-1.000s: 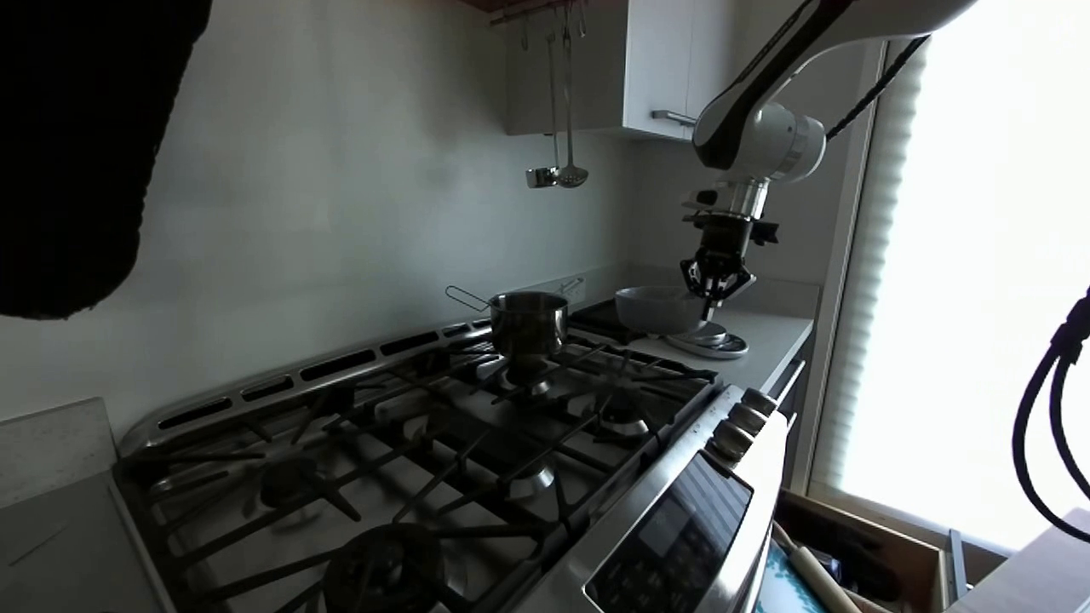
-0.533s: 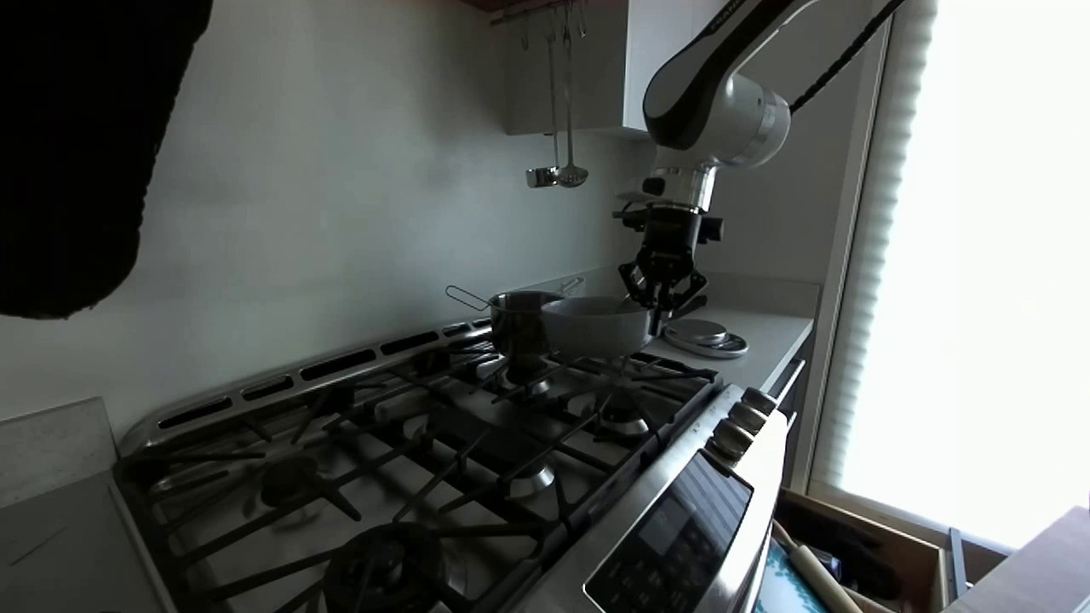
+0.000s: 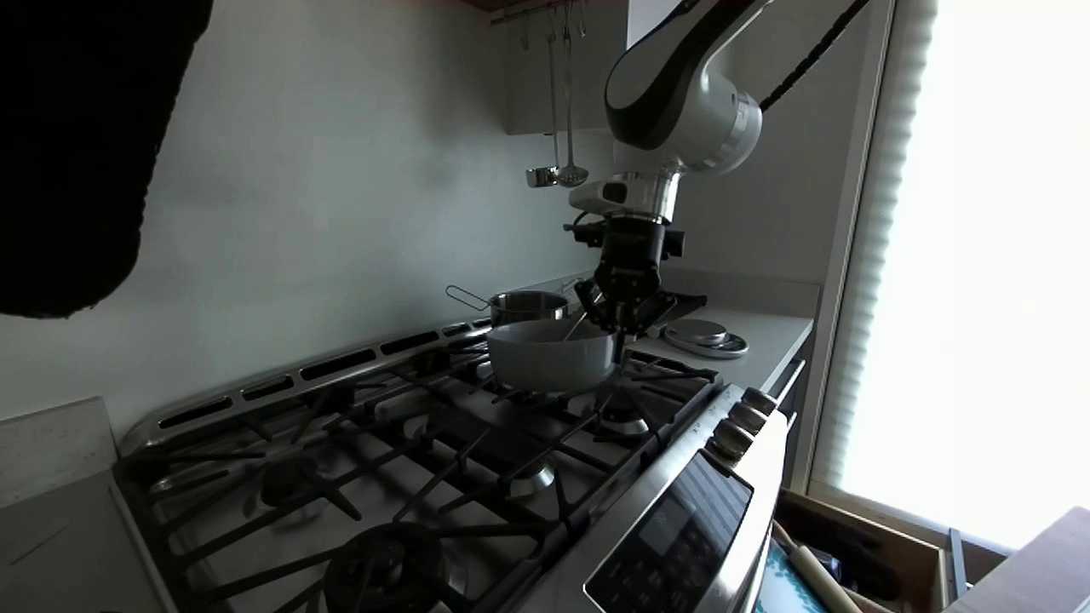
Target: Put the grey bowl on the stove, then remove the serve spoon from the bowl
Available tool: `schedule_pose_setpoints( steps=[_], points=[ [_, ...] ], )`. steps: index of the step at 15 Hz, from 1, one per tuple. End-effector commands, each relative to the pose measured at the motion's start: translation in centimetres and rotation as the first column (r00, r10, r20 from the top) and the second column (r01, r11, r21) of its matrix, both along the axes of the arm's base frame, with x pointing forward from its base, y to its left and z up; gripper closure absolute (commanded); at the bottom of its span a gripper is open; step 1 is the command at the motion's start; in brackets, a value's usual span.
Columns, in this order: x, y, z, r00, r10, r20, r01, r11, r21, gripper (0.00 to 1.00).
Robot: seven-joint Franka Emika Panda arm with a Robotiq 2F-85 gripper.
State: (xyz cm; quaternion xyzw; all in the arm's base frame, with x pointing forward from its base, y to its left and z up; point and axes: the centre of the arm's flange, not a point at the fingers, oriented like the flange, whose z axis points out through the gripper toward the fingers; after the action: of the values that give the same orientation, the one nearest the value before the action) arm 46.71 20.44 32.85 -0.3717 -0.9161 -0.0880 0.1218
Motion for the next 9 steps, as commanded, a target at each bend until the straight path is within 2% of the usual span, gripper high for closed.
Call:
schedule_pose_setpoints(
  steps=[1,3,4,7,8,9],
  points=[
    [-1.0,-0.6,-0.8,0.998,0.057,-0.035,-0.057,0.998,0.019,0.98],
    [-0.8,-1.2,-1.4,0.997,0.066,-0.031,-0.065,0.997,0.028,0.98],
    [-0.7,-0.3,-1.9,0.998,0.047,-0.04,-0.047,0.999,0.0,0.93],
    [-0.6,-0.8,-2.5,0.997,0.053,-0.047,-0.053,0.999,0.003,0.93],
    [-0.6,-0.8,-2.5,0.997,0.055,-0.046,-0.055,0.998,0.004,0.98],
    [-0.8,-0.6,-3.0,0.997,0.066,-0.048,-0.067,0.998,-0.015,0.98]
  ],
)
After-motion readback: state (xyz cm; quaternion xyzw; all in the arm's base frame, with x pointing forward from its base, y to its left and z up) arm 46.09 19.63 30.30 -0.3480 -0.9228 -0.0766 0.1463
